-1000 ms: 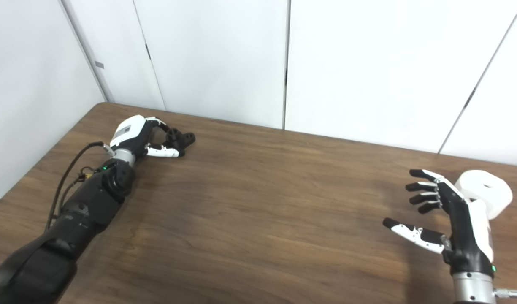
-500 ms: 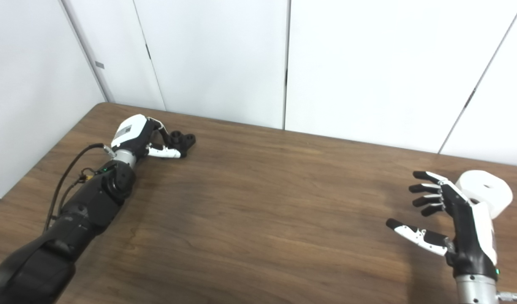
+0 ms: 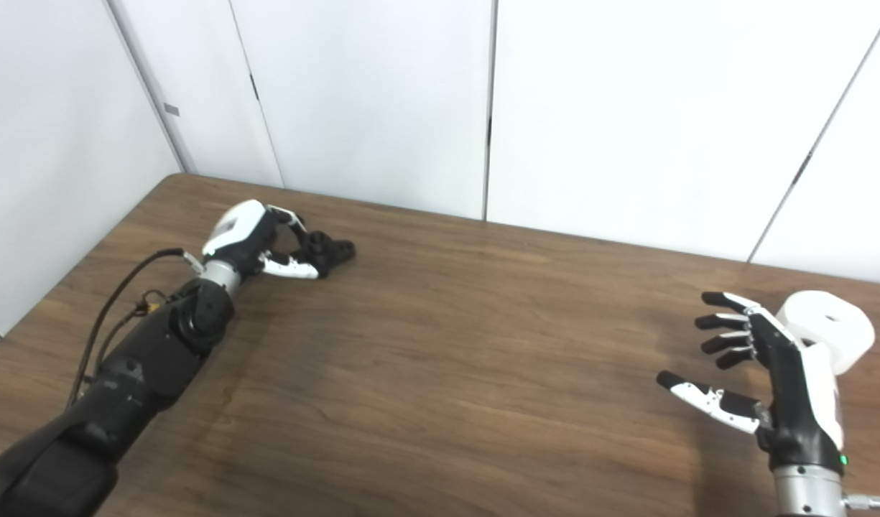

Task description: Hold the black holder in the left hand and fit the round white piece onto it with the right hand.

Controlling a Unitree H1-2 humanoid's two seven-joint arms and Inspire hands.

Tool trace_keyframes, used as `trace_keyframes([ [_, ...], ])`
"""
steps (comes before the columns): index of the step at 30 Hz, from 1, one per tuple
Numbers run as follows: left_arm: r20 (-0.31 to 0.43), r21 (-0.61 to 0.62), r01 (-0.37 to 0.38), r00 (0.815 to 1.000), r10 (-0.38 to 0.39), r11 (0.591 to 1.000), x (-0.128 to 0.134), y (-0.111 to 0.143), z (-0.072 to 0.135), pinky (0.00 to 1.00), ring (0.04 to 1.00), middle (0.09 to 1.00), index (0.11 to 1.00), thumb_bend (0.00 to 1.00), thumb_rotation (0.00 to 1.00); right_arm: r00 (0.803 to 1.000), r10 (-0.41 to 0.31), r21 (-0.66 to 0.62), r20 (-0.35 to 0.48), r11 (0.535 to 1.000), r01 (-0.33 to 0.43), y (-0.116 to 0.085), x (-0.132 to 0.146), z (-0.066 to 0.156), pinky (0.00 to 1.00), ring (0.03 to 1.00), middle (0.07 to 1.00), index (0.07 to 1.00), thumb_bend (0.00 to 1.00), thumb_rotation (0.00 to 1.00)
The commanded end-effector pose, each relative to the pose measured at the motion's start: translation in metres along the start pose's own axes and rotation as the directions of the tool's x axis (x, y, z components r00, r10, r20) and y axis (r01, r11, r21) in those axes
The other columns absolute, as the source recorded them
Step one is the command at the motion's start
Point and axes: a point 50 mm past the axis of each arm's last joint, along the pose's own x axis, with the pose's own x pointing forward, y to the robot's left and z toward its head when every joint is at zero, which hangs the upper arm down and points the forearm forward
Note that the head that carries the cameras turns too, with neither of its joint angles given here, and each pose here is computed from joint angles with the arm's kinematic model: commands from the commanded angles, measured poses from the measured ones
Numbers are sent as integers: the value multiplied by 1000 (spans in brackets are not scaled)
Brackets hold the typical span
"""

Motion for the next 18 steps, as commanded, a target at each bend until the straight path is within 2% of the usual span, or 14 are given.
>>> trace_keyframes([
  [1, 103, -20, 71, 992, -68, 997, 1, -11, 24, 819, 921, 835, 481, 527, 67, 994, -46, 4, 97, 999, 46, -7, 15, 15, 437, 549, 636, 728, 594, 1],
  [3, 130, -8, 99, 987, -97, 995, -1, -14, 32, 816, 930, 844, 482, 525, 67, 993, -49, 2, 103, 999, 49, -6, 16, 16, 432, 545, 633, 728, 594, 16],
  [8, 250, 10, 171, 954, -168, 985, -11, -25, 59, 814, 926, 857, 484, 524, 68, 992, -55, 1, 110, 998, 55, -6, 16, 15, 426, 536, 629, 728, 590, 33],
  [12, 366, 14, 236, 903, -224, 972, -19, -38, 87, 820, 939, 870, 484, 523, 72, 991, -58, -7, 122, 998, 59, -4, 17, 15, 435, 538, 631, 723, 586, 54],
  [17, 465, 46, 294, 840, -281, 955, -28, -56, 123, 813, 944, 880, 485, 523, 73, 991, -57, -4, 125, 998, 58, -1, 19, 16, 441, 547, 638, 726, 582, 83],
  [18, 475, 47, 301, 832, -286, 953, -29, -59, 126, 814, 944, 879, 485, 523, 72, 991, -56, -5, 125, 998, 57, -1, 19, 17, 440, 548, 639, 728, 580, 88],
])
